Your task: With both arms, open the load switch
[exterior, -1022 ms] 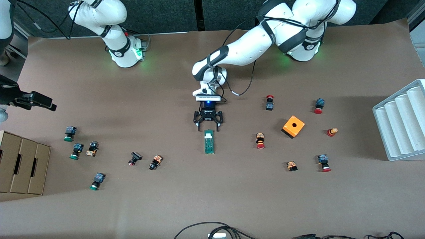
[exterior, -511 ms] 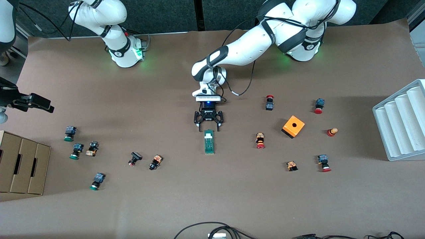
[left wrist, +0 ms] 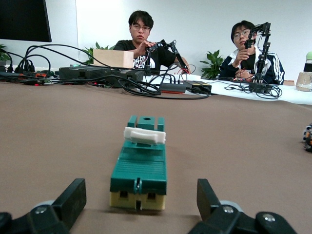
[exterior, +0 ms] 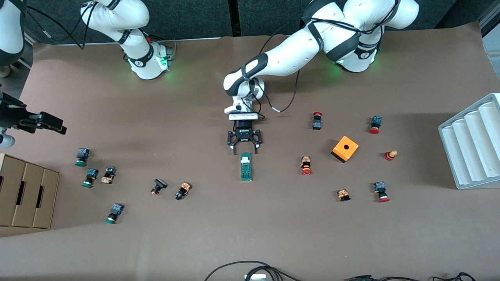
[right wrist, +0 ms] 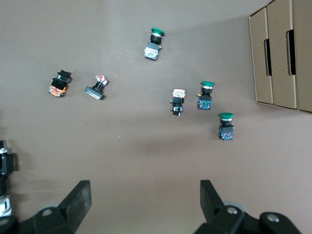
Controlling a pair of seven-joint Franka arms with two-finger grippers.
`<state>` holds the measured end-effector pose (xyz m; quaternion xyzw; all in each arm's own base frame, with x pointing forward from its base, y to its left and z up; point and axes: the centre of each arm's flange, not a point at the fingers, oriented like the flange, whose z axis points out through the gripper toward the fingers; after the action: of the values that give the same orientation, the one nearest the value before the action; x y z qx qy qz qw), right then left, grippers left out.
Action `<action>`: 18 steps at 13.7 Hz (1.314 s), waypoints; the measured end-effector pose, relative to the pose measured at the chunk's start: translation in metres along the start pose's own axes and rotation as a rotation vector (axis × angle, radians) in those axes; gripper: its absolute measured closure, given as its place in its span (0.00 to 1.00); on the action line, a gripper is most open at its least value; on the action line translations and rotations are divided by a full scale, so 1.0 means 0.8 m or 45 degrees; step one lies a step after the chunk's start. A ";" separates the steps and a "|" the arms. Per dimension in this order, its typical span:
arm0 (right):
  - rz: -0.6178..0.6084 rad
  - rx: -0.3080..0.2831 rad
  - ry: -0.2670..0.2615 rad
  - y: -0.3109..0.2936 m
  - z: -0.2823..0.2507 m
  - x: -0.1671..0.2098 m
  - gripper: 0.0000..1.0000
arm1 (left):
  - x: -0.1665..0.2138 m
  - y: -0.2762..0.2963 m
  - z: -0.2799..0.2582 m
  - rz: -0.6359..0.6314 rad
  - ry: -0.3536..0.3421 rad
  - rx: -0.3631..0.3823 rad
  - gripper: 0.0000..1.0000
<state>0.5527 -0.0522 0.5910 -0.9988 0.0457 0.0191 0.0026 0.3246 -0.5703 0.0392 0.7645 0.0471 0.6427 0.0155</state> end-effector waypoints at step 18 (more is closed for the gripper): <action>-0.032 -0.001 0.035 -0.017 -0.003 0.004 0.00 | 0.079 0.045 -0.050 0.165 -0.184 0.170 0.00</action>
<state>0.5576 -0.0390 0.5935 -0.9994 0.0332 0.0054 0.0017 0.2974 -0.6016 0.1109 0.8097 0.0392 0.5808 -0.0736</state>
